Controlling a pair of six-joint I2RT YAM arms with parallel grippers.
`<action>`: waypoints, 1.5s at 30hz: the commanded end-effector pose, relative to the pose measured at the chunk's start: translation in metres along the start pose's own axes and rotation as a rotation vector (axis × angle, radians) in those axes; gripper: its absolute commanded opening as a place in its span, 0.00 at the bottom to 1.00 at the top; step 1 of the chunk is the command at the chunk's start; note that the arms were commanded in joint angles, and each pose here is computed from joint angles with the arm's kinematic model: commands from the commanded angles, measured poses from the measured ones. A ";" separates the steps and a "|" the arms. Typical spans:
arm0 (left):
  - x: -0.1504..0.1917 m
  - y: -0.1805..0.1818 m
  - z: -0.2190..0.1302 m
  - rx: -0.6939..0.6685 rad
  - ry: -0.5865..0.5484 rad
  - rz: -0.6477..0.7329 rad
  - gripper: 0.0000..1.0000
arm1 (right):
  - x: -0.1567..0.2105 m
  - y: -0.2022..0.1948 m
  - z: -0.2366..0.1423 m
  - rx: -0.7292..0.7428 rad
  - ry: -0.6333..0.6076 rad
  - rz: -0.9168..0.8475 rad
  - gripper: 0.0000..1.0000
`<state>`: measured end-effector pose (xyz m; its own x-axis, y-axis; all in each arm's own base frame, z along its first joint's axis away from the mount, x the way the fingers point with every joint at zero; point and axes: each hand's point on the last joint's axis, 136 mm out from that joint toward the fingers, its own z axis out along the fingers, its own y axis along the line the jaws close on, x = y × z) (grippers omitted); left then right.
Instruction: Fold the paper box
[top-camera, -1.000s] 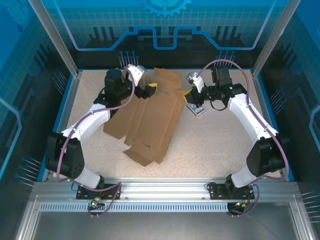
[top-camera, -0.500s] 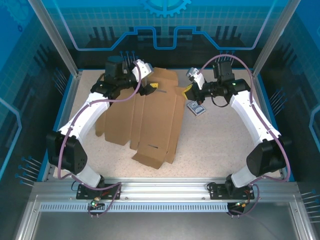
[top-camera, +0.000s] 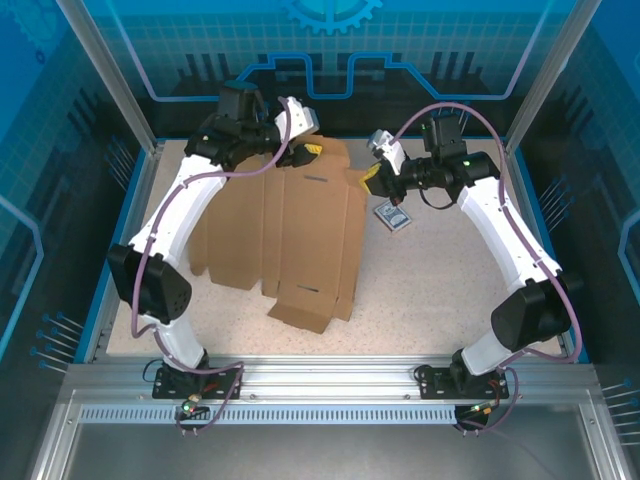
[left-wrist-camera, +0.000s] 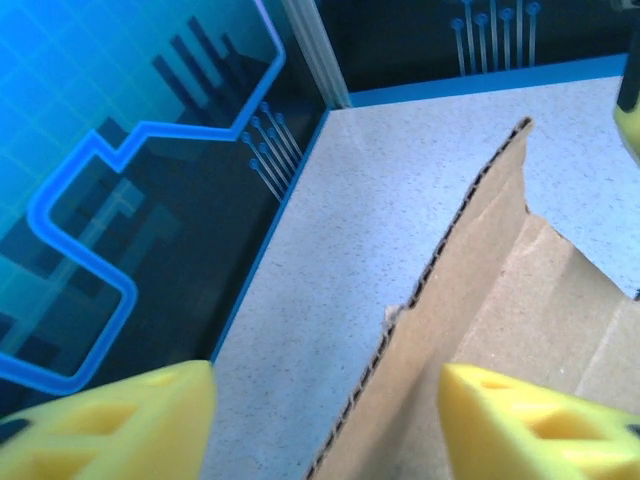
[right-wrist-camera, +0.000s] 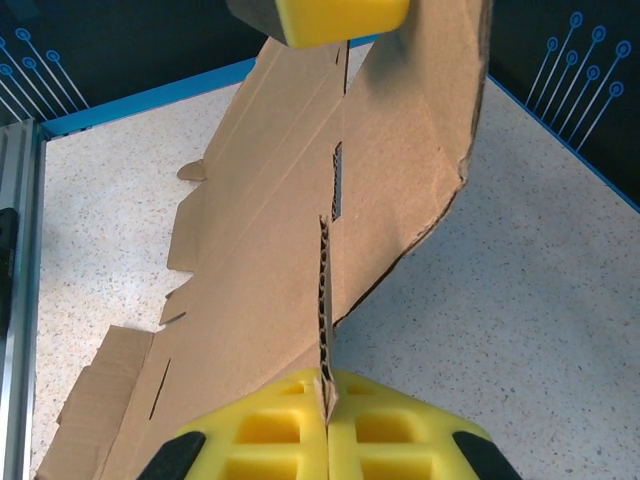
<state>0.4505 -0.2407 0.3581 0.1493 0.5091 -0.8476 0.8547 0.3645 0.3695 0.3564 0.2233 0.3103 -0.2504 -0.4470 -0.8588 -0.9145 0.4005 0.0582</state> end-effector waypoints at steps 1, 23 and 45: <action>-0.012 -0.019 -0.005 0.111 -0.019 -0.025 0.49 | -0.009 -0.002 0.000 0.019 -0.003 -0.002 0.06; -0.023 -0.012 -0.034 0.067 -0.010 0.055 0.00 | -0.012 -0.031 -0.009 0.204 -0.051 0.144 0.32; -0.021 0.016 -0.072 -0.061 -0.125 -0.097 0.00 | 0.027 0.002 0.002 0.138 -0.321 0.196 0.82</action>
<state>0.4346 -0.1859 0.3906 0.0885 0.4227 -0.9019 0.8311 0.4678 0.3008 0.3428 0.2011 0.2661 -0.3528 -0.1518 -0.9233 -0.7665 0.6129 0.1921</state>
